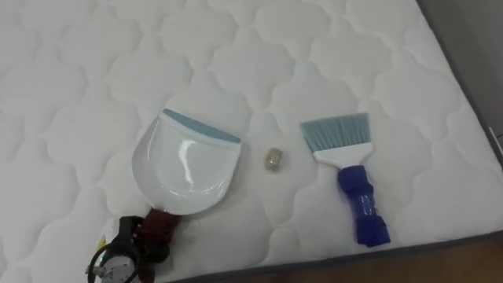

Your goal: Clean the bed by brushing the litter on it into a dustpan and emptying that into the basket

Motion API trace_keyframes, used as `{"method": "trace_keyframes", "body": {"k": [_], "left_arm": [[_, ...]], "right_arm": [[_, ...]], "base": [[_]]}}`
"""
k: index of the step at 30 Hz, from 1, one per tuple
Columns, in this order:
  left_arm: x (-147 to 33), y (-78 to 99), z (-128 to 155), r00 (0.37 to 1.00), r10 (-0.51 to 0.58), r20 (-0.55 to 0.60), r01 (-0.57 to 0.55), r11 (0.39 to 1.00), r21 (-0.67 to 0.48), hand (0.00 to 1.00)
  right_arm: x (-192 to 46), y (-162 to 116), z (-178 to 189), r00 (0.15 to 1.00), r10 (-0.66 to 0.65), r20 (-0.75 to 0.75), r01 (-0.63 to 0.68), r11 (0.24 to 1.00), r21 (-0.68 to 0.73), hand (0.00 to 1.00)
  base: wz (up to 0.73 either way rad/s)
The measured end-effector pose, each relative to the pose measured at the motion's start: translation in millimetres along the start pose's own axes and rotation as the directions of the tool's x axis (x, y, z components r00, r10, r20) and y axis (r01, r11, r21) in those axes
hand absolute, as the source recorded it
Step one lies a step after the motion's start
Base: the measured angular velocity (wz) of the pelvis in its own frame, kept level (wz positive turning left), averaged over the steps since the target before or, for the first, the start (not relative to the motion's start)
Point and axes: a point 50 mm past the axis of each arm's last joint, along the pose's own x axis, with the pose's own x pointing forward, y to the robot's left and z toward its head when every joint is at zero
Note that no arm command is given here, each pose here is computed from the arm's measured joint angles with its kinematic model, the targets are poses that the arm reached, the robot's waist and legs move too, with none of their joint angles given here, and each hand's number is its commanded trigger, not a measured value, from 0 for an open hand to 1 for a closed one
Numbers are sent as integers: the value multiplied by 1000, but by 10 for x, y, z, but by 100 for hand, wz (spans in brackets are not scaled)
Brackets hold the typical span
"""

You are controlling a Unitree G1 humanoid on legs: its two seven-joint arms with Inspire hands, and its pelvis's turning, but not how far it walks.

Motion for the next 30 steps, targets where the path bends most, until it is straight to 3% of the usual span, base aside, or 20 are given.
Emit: {"method": "trace_keyframes", "body": {"k": [8, 12, 16, 22, 23, 24, 27, 30], "left_arm": [[3, 15, -10, 1000, 3, -3, -3, 1000, 3, 100], [-12, 46, -77, 1000, 14, -4, -14, 999, 32, 100], [-13, 104, -103, 999, 35, 22, -36, 995, 95, 100], [-62, 256, -282, 995, 96, 39, -102, 976, 190, 100], [-57, 360, -351, 991, 133, 17, -134, 971, 198, 100], [-77, 332, -381, 992, 125, 10, -125, 970, 207, 100], [-43, 333, -191, 988, 115, 100, -135, 966, 220, 100], [-49, 318, -143, 987, 105, 126, -131, 965, 229, 100]], "right_arm": [[-4, -68, -21, 997, -79, -18, 81, 981, 177, 0], [-8, -218, 79, 979, -205, -16, 194, 894, 404, 0], [-27, -364, 230, 946, -323, 4, 277, 819, 502, 0], [-118, -552, 521, 862, -501, 71, 357, 701, 617, 0], [-160, -601, 732, 831, -542, 126, 347, 681, 645, 0], [-208, -725, 728, 786, -605, 123, 399, 650, 647, 0], [-261, -849, 711, 720, -689, 77, 480, 576, 662, 0], [-338, -901, 882, 668, -734, 126, 470, 547, 693, 0]], "base": [[0], [-8], [-1], [-37], [-50], [-26], [19], [9]]}}
